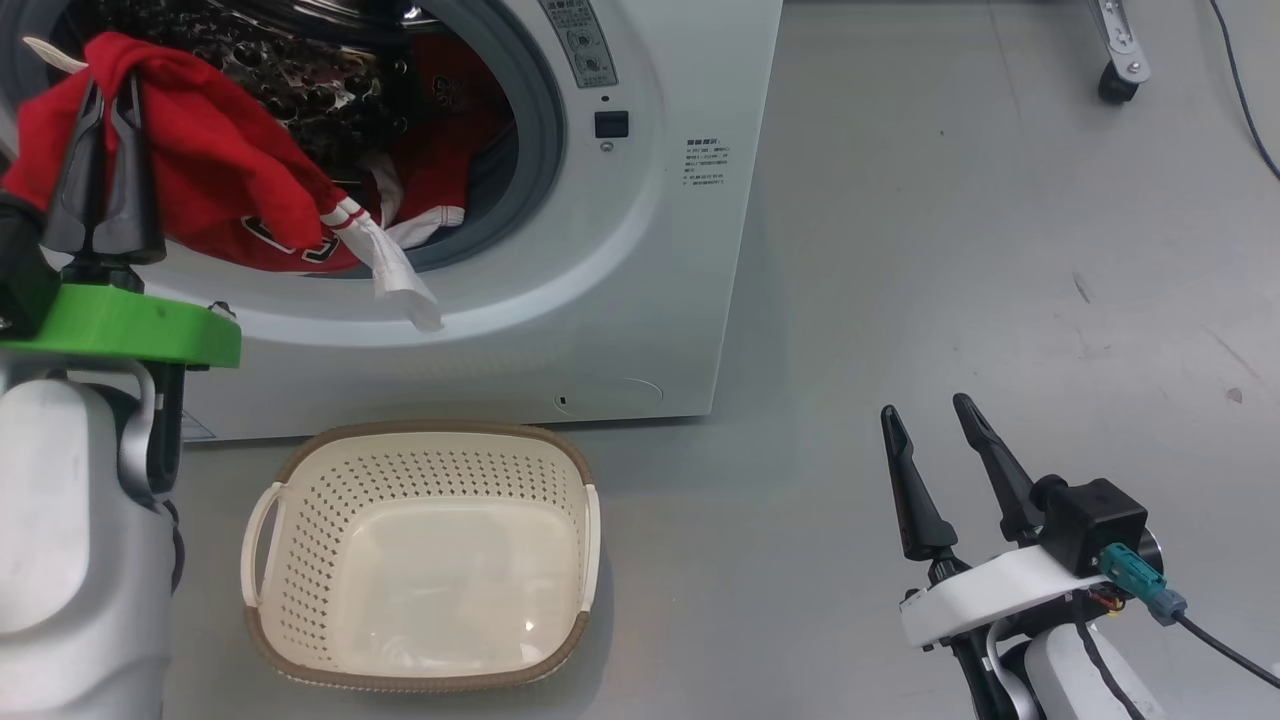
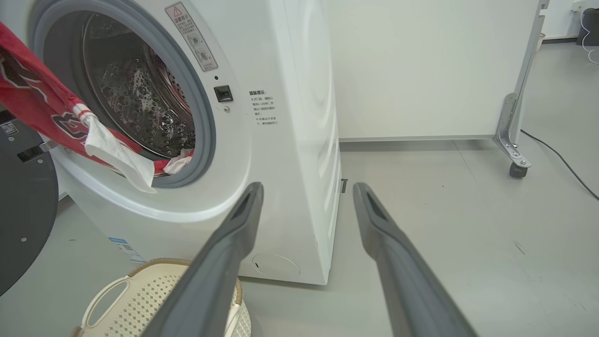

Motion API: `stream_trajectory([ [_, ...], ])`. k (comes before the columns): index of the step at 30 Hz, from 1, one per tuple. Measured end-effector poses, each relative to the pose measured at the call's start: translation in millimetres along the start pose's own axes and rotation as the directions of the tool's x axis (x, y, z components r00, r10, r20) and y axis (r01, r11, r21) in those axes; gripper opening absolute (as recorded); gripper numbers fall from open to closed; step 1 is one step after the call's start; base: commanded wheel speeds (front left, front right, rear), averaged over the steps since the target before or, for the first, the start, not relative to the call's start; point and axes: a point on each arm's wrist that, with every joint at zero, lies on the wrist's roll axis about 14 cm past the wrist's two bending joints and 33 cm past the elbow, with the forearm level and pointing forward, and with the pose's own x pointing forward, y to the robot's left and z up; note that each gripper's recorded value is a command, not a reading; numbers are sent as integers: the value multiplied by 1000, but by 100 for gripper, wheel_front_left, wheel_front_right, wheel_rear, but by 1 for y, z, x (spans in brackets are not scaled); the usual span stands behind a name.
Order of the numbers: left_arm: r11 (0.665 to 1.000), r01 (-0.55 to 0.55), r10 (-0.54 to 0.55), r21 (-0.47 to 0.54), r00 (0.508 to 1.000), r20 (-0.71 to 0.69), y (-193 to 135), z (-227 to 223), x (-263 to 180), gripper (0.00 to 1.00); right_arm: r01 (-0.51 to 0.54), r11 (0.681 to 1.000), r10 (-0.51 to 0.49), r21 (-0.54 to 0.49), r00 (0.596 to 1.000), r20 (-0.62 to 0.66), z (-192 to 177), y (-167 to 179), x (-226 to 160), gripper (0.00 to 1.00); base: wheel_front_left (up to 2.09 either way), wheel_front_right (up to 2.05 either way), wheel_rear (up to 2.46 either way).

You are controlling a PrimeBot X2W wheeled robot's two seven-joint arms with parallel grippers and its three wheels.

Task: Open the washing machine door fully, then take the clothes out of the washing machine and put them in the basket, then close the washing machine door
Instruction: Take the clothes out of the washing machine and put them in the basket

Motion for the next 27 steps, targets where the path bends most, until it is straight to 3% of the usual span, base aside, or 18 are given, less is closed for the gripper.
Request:
stream_trajectory([
  [6, 1000, 2, -2, -4, 1000, -8, -3, -3, -12, 0, -11, 1000, 11, -2, 1000, 2, 1, 3, 0, 100, 0, 0, 0],
  [27, 999, 19, -31, -44, 955, -295, -20, -94, -88, 0, -18, 1000, 18, 10, 1000, -23, -8, 5, 0, 100, 0, 0, 0],
])
